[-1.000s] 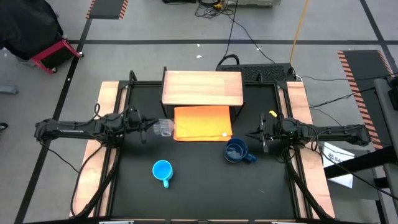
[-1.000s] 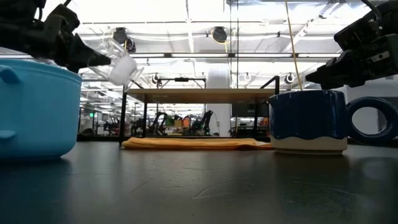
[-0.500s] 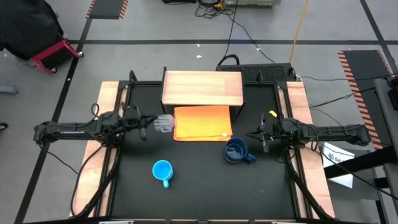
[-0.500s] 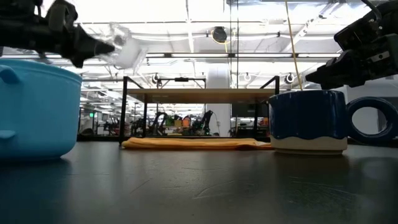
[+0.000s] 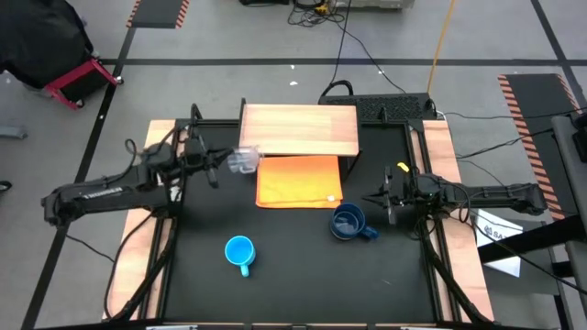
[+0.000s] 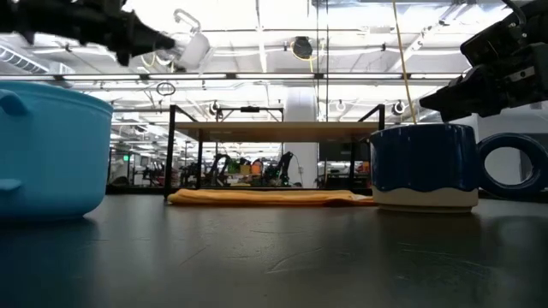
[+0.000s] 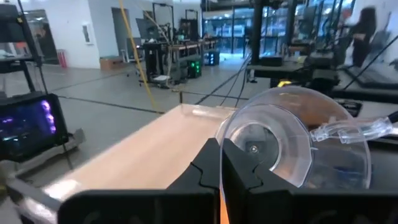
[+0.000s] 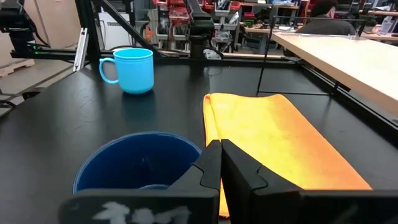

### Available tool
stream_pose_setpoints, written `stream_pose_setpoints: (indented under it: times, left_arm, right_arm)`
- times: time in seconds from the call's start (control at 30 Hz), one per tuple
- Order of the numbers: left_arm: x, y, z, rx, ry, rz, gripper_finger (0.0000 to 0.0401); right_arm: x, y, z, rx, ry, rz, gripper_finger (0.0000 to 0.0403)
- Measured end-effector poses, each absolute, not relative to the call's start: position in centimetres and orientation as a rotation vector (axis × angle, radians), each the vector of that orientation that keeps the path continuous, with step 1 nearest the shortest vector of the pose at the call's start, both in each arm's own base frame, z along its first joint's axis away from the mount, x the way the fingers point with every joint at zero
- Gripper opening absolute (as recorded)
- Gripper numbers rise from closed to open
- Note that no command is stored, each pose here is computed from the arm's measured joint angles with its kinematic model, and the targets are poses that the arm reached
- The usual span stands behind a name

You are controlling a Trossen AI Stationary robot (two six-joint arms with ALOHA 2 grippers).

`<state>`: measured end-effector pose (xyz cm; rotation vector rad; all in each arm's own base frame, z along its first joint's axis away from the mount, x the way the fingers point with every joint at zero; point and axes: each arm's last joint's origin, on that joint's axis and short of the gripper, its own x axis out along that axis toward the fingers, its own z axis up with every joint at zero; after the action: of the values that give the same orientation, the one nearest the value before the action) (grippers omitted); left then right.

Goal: Stack small to large cups/mugs on shelf
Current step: Put the transparent mug on the shelf

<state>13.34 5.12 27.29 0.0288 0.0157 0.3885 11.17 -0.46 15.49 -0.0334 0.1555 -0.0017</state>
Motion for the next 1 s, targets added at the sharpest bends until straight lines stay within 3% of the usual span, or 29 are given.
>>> stream_pose_setpoints:
  times: [0.63,1.0]
  left_arm:
    - [17.6,13.8,36.4,-0.04,0.439,0.398,0.0]
    - [18.6,16.7,37.3,-0.001,0.609,0.386,0.0]
  right_arm:
    - [11.2,-0.5,15.5,-0.03,0.161,-0.002,0.0]
    - [11.1,-0.5,15.4,-0.029,0.168,-0.002,0.0]
